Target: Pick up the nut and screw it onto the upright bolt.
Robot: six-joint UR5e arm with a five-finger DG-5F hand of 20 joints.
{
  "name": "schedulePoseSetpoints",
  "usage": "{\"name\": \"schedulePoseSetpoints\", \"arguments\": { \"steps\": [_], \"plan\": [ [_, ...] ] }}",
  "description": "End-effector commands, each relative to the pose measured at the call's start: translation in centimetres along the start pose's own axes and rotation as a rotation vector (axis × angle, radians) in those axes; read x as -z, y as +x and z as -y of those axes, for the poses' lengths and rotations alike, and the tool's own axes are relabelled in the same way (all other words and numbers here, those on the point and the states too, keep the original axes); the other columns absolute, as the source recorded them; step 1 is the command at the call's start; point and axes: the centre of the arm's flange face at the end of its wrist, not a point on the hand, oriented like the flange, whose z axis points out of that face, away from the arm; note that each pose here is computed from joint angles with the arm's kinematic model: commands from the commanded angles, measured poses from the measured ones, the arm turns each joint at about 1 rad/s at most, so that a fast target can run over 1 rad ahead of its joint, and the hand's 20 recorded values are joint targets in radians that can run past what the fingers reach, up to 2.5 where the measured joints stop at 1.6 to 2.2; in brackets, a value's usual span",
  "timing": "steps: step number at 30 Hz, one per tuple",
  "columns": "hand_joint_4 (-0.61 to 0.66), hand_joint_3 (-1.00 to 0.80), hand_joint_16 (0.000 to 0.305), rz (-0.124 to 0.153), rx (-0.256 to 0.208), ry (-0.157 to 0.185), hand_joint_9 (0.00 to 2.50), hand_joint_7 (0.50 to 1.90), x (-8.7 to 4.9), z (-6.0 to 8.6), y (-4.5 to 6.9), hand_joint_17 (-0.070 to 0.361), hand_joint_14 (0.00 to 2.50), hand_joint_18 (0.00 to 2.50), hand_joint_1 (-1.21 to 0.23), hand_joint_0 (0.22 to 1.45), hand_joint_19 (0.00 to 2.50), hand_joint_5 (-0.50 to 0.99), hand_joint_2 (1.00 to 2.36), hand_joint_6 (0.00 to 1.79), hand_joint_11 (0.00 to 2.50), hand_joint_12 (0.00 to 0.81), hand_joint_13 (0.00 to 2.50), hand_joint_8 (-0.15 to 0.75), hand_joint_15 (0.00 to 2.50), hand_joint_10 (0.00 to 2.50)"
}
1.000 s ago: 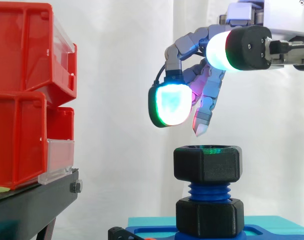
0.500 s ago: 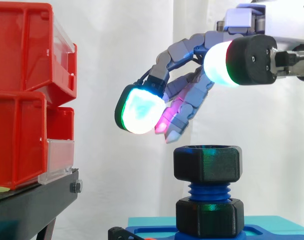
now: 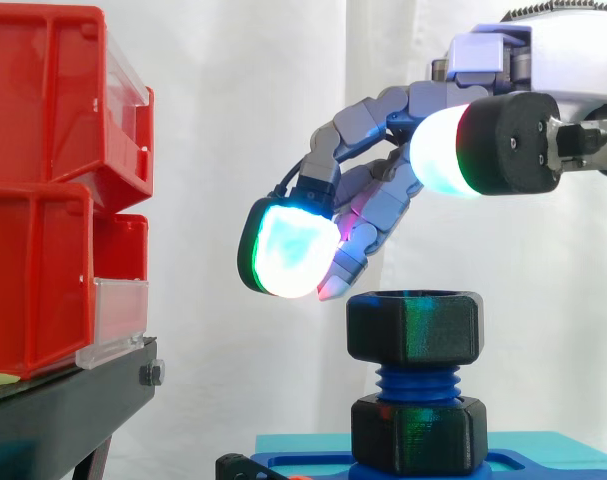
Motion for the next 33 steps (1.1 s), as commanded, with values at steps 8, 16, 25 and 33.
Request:
{"name": "schedulePoseSetpoints", "arguments": {
  "steps": [8,16,25,33],
  "plan": [
    [0.25,-0.50,0.020,-0.020,-0.008,-0.001,0.86,0.94,0.7,0.0,1.6,0.045,0.00,0.44,-0.24,0.50,0.00,-0.04,1.00,0.50,0.00,0.202,0.77,0.226,0.00,0.00],
    [0.18,-0.50,0.019,-0.022,-0.009,0.004,0.90,1.27,0.9,0.6,1.7,0.043,0.00,0.47,-0.25,0.51,0.00,-0.02,1.00,0.50,0.00,0.200,0.80,0.232,0.00,0.00],
    [0.14,-0.50,0.017,-0.021,-0.009,0.013,1.00,1.48,1.1,1.4,1.6,0.038,0.00,0.53,-0.27,0.52,0.00,-0.01,1.00,0.52,0.00,0.189,0.87,0.253,0.00,0.00],
    [0.12,-0.50,0.015,-0.027,-0.007,0.027,1.19,1.38,1.4,2.7,1.5,0.033,0.00,0.64,-0.29,0.53,0.02,0.00,1.00,0.62,0.00,0.166,0.96,0.267,0.00,0.00]
  ]
}}
